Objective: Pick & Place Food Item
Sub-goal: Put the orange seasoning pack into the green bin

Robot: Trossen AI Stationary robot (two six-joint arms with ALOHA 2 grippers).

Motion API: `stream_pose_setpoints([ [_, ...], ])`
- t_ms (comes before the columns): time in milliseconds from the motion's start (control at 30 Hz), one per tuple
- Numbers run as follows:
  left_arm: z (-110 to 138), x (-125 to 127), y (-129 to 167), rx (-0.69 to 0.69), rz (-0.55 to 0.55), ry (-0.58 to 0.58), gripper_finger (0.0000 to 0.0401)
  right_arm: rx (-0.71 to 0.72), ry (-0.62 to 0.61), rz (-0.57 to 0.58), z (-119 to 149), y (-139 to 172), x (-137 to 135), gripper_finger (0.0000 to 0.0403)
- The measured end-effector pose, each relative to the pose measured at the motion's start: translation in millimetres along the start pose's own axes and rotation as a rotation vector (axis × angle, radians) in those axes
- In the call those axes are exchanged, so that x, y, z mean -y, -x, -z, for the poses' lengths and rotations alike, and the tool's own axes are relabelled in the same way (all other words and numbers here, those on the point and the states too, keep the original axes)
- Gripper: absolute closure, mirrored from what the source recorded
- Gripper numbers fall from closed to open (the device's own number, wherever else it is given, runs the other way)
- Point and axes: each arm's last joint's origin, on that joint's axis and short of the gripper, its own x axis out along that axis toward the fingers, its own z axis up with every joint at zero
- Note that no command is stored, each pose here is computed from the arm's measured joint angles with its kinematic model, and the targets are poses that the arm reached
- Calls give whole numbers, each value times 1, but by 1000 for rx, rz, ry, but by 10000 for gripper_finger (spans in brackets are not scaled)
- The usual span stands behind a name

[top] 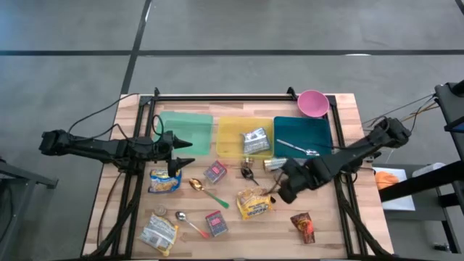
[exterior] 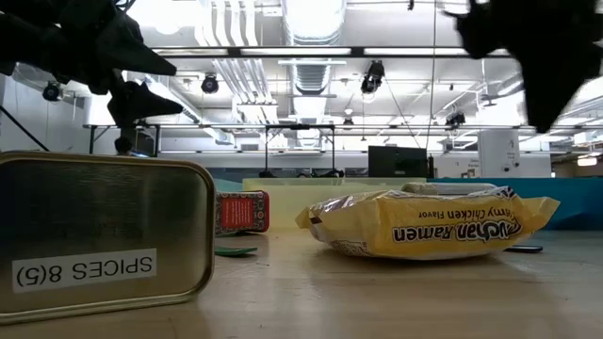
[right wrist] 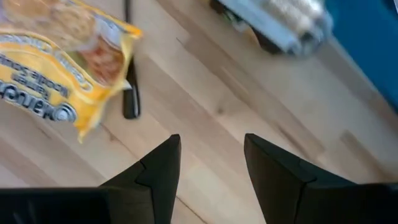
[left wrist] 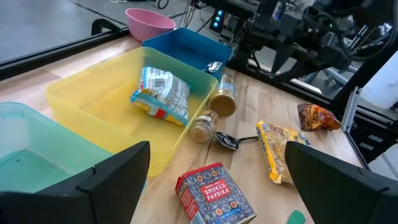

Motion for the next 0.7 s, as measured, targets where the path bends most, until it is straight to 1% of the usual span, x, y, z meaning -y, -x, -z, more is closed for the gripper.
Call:
stream_pose_setpoints([
  [100,0,0,0,2,1,1,20,13,-71,-12,22,0,8,227],
  [233,0,0,0,3,1,1,20,9,-179,-142,50,5,17,227],
  [333,0,0,0,3,1,1,20,1,-247,-227,65,9,24,227],
  [433,0,0,0,2,2,7,20,-31,-289,-235,77,9,33,227],
  [600,1,0,0,-5,8,15,20,-67,-300,-256,94,5,37,227],
  [700,2,0,-1,-13,8,37,20,-62,-304,-256,103,2,37,227],
])
